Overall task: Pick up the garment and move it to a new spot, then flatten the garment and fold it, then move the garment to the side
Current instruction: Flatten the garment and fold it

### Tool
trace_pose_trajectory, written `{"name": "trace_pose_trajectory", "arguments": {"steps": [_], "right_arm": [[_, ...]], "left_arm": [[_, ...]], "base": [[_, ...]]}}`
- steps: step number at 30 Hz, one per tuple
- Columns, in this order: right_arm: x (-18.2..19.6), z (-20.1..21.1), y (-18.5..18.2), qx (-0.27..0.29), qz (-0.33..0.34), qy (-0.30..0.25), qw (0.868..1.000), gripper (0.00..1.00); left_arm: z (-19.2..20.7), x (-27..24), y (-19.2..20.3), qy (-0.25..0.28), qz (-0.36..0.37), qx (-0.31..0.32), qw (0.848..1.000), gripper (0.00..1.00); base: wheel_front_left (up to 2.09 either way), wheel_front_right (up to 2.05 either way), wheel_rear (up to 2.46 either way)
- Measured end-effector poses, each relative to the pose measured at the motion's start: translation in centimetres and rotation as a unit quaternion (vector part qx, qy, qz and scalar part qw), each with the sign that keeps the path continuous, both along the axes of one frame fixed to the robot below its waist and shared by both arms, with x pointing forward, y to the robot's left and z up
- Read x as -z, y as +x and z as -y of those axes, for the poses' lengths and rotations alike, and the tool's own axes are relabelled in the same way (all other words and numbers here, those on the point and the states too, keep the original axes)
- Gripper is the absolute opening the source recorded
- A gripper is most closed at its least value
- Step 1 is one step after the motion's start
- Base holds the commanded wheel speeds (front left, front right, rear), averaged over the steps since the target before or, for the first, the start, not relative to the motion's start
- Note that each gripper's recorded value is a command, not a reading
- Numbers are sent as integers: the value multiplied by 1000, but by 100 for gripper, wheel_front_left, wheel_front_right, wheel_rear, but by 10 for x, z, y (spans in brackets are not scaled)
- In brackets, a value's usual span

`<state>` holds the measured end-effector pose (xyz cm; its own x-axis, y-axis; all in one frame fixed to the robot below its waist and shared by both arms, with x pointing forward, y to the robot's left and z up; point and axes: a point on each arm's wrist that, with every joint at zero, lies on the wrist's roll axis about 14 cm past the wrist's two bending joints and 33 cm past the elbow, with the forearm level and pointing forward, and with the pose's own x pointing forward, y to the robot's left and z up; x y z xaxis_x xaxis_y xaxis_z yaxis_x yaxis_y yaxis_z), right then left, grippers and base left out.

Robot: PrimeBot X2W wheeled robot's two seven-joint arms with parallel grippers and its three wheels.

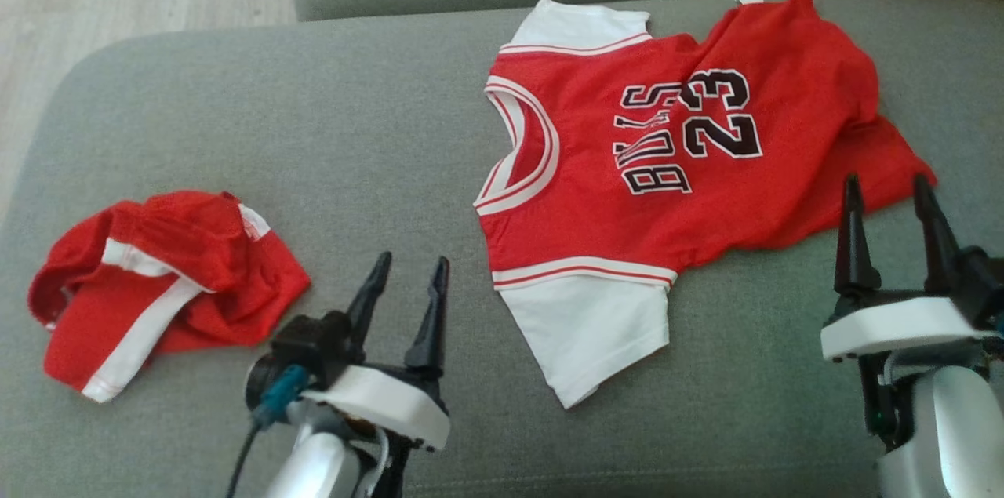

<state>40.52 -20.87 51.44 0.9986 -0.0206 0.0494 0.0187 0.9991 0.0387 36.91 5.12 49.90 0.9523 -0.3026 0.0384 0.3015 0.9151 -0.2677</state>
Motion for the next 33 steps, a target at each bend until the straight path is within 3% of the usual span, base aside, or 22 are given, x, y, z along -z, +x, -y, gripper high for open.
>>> {"name": "trace_pose_trajectory", "arguments": {"steps": [8, 18, 26, 27, 28, 29, 33], "right_arm": [[2, 6, 1, 8, -5, -1, 1000, 100], [15, 31, -4, 42, -26, -1, 999, 100], [20, 43, -11, 60, -33, -5, 998, 100], [20, 43, -12, 61, -33, -5, 998, 100], [21, 44, -12, 62, -34, -5, 997, 100], [21, 45, -12, 64, -34, -5, 997, 100], [17, 46, -10, 65, -29, -5, 997, 100]], "left_arm": [[33, 43, 15, 52, -64, 67, 994, 100], [59, 110, 35, 114, -190, 125, 967, 100], [78, 118, 40, 103, -206, 161, 960, 100], [81, 118, 40, 100, -207, 166, 959, 76], [82, 119, 40, 99, -209, 168, 958, 22], [82, 120, 39, 100, -211, 169, 957, 0], [81, 118, 42, 95, -202, 162, 961, 0]], "base": [[0, 0, 0], [0, 0, 0], [0, 0, 0], [0, 0, 0], [0, 0, 0], [0, 0, 0], [0, 0, 0]]}}
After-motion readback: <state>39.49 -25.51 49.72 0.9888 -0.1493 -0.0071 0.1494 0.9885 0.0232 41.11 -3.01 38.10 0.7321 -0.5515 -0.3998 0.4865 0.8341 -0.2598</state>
